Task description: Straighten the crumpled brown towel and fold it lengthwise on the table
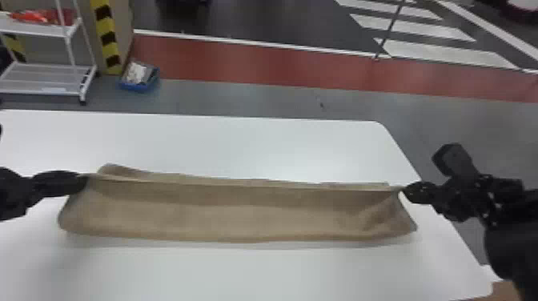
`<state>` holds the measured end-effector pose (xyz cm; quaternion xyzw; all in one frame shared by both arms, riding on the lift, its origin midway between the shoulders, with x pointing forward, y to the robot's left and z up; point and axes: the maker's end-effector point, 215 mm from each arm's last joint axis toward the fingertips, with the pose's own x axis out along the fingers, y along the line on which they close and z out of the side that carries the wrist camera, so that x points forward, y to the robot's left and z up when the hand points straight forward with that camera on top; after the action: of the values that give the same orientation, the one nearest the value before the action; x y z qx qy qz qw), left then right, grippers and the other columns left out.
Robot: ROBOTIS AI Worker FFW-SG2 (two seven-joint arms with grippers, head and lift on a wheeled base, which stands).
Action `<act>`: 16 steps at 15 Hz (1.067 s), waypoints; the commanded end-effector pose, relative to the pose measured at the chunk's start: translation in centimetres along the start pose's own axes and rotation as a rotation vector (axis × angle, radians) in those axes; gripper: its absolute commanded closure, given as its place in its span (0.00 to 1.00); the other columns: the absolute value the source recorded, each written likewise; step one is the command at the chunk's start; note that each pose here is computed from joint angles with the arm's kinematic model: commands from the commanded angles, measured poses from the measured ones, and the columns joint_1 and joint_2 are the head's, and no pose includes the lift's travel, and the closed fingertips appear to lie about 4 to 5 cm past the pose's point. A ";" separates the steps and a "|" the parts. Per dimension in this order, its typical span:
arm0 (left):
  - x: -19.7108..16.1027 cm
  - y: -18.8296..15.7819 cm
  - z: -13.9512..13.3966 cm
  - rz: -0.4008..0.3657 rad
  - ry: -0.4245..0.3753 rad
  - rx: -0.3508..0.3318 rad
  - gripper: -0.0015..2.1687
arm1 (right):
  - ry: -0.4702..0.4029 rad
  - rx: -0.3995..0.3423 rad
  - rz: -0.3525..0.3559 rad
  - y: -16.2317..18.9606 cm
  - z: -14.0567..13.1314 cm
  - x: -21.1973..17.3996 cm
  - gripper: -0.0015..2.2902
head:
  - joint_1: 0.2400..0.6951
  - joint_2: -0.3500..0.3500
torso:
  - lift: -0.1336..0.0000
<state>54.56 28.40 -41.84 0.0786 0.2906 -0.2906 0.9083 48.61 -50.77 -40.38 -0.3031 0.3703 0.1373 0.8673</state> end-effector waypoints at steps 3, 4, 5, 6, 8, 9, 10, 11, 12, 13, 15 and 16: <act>0.6 0.8 0.2 0.017 0.016 0.005 0.49 | 0.023 0.005 0.007 -0.1 -0.3 1.2 0.90 | 1.00 0.17 | 0.10; 0.7 0.8 0.3 0.018 0.018 0.002 0.49 | 0.023 0.006 0.010 -0.1 -0.3 1.3 0.90 | 1.00 0.17 | 0.10; 0.7 0.7 0.2 0.018 0.027 -0.012 0.49 | 0.018 0.010 0.008 -0.2 0.0 1.4 0.90 | 1.00 0.17 | 0.10; 0.8 0.6 0.3 0.017 0.027 -0.015 0.49 | 0.010 0.011 0.004 -0.6 0.6 1.4 0.90 | 1.00 0.17 | 0.10; 0.9 0.6 0.2 0.015 0.041 -0.035 0.49 | 0.003 0.012 0.003 -0.9 1.1 1.5 0.90 | 1.00 0.17 | 0.10; 0.8 0.6 0.2 0.015 0.043 -0.041 0.49 | -0.005 0.015 0.005 -1.0 1.4 1.4 0.90 | 1.00 0.17 | 0.10; 0.7 0.7 0.4 0.014 0.043 -0.041 0.49 | -0.007 0.016 0.003 -1.2 1.5 1.4 0.90 | 1.00 0.17 | 0.10; 0.7 0.7 0.5 0.014 0.042 -0.042 0.49 | -0.005 0.010 -0.001 -1.4 1.6 1.3 0.90 | 1.00 0.17 | 0.10; 0.7 0.9 0.6 0.018 0.044 -0.040 0.49 | -0.006 0.007 -0.001 -1.4 1.8 1.4 0.90 | 1.00 0.18 | 0.10; 0.7 0.9 0.6 0.020 0.045 -0.042 0.49 | -0.012 0.011 -0.001 -1.4 2.0 1.4 0.90 | 1.00 0.18 | 0.10; 0.7 0.9 0.9 0.019 0.041 -0.043 0.49 | -0.019 0.018 -0.007 -2.0 2.4 1.3 0.90 | 1.00 0.18 | 0.10; 0.6 1.1 0.9 0.022 0.040 -0.043 0.49 | -0.021 0.023 -0.011 -2.3 2.4 1.2 0.90 | 1.00 0.18 | 0.10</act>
<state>55.91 28.58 -41.61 0.0681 0.3151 -0.2738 0.9061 51.68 -50.73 -39.28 -0.2955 0.3624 0.1342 0.8737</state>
